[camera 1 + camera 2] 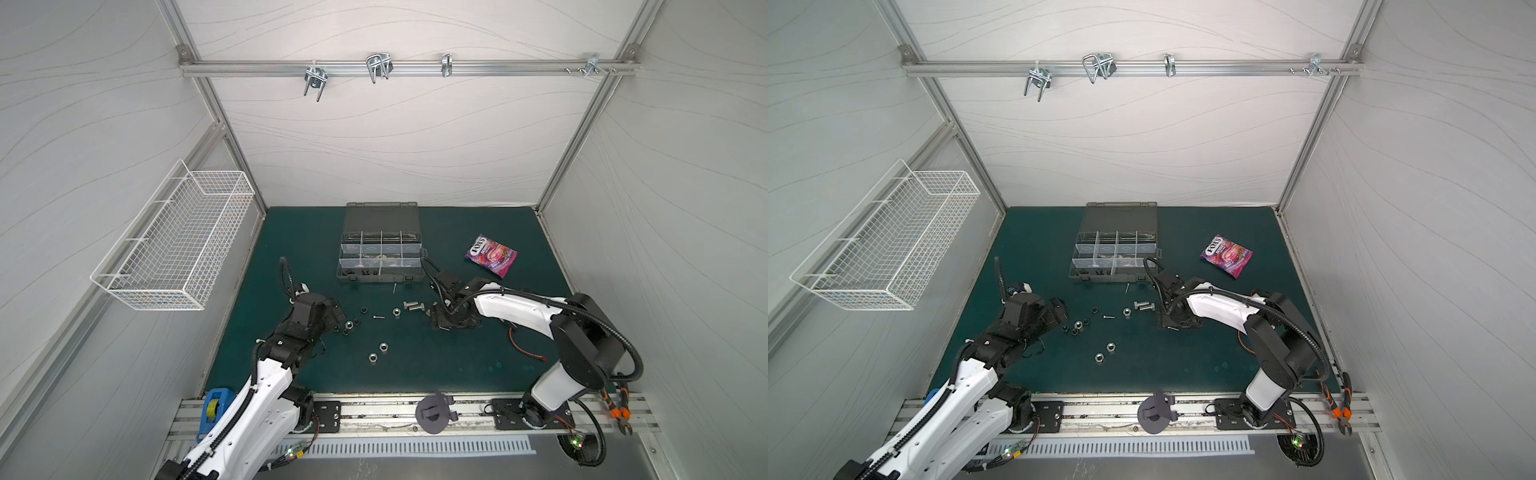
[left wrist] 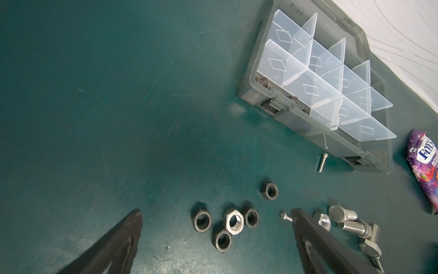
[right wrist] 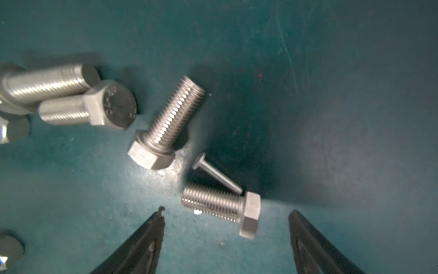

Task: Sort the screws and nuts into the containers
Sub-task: 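Lower the right gripper onto a silver hex bolt and close it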

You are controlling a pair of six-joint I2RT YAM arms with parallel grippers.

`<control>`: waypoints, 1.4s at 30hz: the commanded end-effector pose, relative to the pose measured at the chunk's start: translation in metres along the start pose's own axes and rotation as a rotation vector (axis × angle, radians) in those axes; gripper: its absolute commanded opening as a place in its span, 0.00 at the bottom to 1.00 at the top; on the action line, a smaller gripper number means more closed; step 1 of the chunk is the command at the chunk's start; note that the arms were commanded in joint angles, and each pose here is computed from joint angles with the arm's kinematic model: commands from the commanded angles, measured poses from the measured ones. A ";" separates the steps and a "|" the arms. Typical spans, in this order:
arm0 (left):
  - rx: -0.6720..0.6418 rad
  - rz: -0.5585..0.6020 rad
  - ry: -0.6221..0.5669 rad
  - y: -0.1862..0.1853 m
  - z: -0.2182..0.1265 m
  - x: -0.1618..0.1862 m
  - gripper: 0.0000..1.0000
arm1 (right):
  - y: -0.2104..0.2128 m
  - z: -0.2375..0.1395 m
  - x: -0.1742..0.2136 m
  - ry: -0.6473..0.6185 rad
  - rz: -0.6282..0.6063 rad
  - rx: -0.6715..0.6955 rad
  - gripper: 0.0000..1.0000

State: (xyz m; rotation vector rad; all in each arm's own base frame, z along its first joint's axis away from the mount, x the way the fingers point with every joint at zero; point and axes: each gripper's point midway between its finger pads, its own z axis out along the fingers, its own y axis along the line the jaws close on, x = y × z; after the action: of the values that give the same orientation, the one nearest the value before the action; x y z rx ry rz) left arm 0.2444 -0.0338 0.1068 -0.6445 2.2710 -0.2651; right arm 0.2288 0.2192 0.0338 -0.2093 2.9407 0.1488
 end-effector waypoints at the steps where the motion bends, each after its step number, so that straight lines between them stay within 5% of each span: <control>1: 0.015 -0.017 -0.032 -0.004 0.000 -0.008 0.99 | 0.000 0.001 -0.003 0.002 -0.002 0.044 0.84; 25: 0.018 -0.012 -0.038 0.000 0.000 -0.004 0.99 | -0.019 0.026 0.018 0.076 0.064 0.166 0.77; 42: 0.031 -0.012 -0.011 -0.005 0.005 -0.001 0.99 | -0.018 0.022 0.017 0.078 0.099 0.170 0.46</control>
State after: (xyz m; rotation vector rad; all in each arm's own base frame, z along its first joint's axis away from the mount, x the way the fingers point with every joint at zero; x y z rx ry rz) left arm 0.2425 -0.0359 0.0975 -0.6352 2.2876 -0.2737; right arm 0.2324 0.2176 0.0179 -0.0492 2.9661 0.0195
